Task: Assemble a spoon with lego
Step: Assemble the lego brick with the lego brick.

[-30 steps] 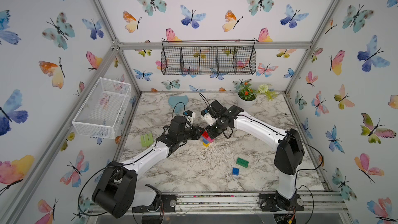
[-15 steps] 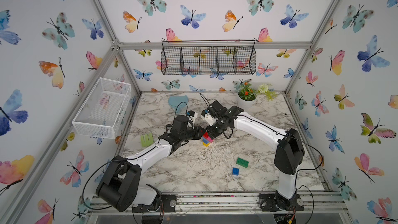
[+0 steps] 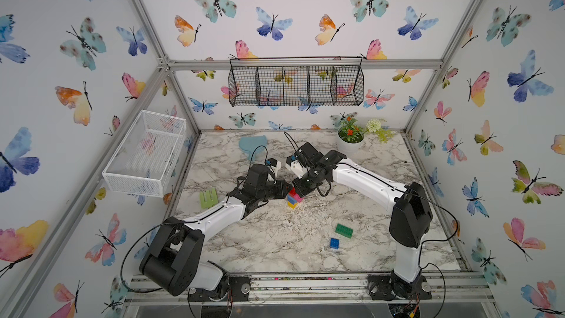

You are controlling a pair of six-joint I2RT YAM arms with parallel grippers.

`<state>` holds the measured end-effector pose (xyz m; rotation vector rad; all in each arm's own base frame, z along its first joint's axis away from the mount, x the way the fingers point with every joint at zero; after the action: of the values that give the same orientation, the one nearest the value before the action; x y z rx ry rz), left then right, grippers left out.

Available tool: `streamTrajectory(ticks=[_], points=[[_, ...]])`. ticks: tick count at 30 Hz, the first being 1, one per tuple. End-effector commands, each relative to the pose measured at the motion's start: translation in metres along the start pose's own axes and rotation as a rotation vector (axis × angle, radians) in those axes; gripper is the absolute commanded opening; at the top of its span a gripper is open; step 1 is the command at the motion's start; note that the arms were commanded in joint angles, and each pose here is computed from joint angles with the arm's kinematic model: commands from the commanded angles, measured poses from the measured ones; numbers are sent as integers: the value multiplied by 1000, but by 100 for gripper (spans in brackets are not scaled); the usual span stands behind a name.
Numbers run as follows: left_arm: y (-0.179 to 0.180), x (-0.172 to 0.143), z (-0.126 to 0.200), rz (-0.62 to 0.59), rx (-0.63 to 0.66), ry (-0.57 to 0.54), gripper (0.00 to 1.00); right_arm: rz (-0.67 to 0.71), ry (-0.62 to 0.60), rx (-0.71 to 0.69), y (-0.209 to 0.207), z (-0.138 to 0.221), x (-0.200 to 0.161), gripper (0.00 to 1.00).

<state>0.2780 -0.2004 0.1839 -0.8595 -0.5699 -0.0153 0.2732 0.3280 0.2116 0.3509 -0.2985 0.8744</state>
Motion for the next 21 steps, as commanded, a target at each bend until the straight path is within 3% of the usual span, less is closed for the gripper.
streamTrajectory(ticks=[1,9,21], points=[[-3,1,-3,-26,-11,4,9,-22,96,8,-5,-26,-17,2],[-2,0,-3,-27,-9,7,9,-24,93,17,-5,-27,-15,1],[-4,0,-1,-21,-21,2,9,-16,-20,67,4,-4,9,2]])
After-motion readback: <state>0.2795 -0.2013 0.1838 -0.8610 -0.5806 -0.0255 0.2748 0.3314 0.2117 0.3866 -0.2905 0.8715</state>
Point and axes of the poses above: each gripper's point midway between its finger pads, its own z axis back along the fingers, its own y axis along the line the jaws close on, x = y × z, the point moved 8 cm from there along z, back along the fingers, and after that the axes turned 9 degrees about z, right-handed, at the moved point
